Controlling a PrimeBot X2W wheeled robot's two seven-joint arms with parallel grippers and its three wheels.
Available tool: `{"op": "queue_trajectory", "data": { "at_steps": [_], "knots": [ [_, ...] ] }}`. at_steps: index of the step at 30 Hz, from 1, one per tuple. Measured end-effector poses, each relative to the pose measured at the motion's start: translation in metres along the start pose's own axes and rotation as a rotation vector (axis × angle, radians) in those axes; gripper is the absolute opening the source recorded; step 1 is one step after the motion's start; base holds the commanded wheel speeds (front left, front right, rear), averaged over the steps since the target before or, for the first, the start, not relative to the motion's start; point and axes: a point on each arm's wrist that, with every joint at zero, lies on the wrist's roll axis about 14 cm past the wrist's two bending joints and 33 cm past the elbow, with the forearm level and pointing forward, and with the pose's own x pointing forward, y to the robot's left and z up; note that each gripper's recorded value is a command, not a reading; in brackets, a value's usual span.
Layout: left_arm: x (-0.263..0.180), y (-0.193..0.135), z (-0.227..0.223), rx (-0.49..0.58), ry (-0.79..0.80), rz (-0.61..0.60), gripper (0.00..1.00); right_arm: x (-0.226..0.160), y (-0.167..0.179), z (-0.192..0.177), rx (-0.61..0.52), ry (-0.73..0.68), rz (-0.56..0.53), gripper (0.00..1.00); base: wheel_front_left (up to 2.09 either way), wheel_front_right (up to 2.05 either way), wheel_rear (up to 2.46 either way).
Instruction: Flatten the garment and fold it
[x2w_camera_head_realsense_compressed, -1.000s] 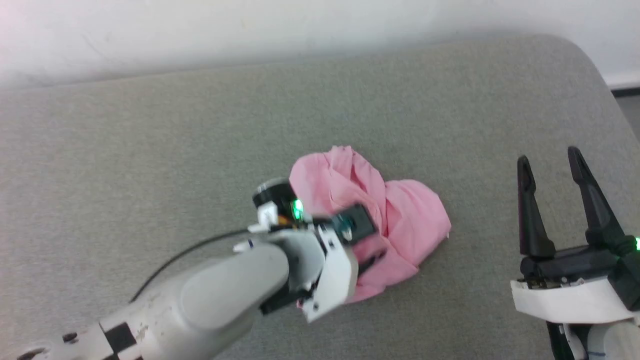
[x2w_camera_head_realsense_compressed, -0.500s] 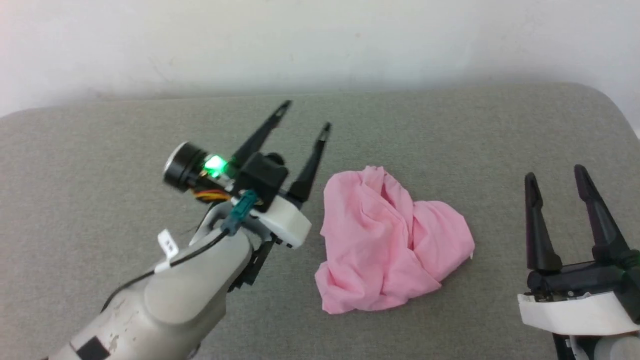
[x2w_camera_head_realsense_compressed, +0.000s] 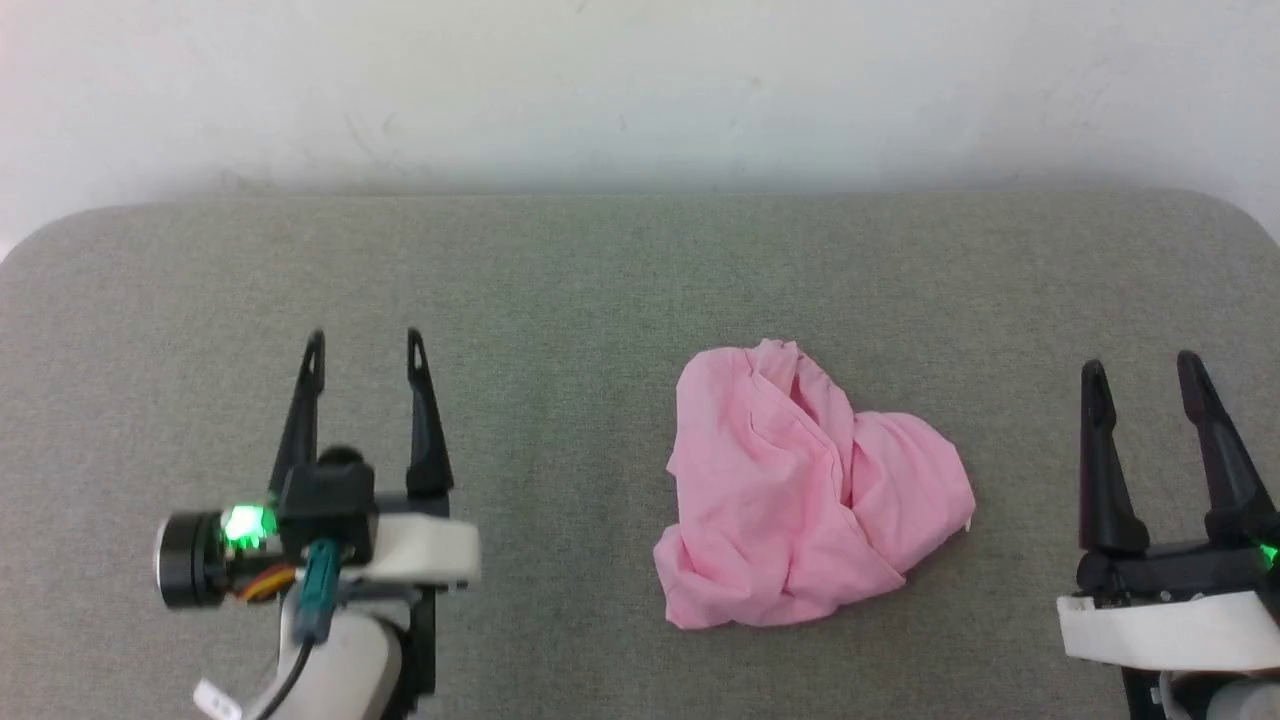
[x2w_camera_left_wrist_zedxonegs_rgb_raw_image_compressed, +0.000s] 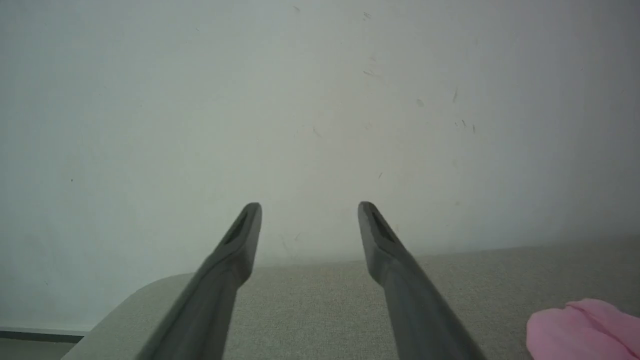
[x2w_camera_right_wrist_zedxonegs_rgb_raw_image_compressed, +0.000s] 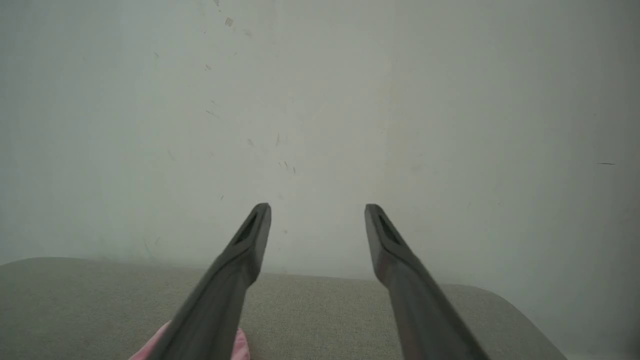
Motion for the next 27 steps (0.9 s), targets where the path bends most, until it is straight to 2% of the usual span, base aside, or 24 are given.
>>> {"op": "queue_trajectory", "data": {
  "at_steps": [14,23,27],
  "knots": [
    [-0.044,0.002,-0.011,-0.049,0.049,-0.043,1.00,-0.017,0.008,-0.020,0.044,0.076,0.011,1.00,0.00,0.00,0.00],
    [-0.047,0.011,-0.009,-0.063,0.045,-0.027,1.00,-0.021,0.008,-0.019,0.045,0.080,0.010,1.00,0.00,0.00,0.00],
    [-0.027,0.004,0.001,-0.059,-0.004,-0.082,1.00,-0.020,0.007,-0.022,0.045,0.088,0.008,1.00,0.00,0.00,0.00]
  ]
}}
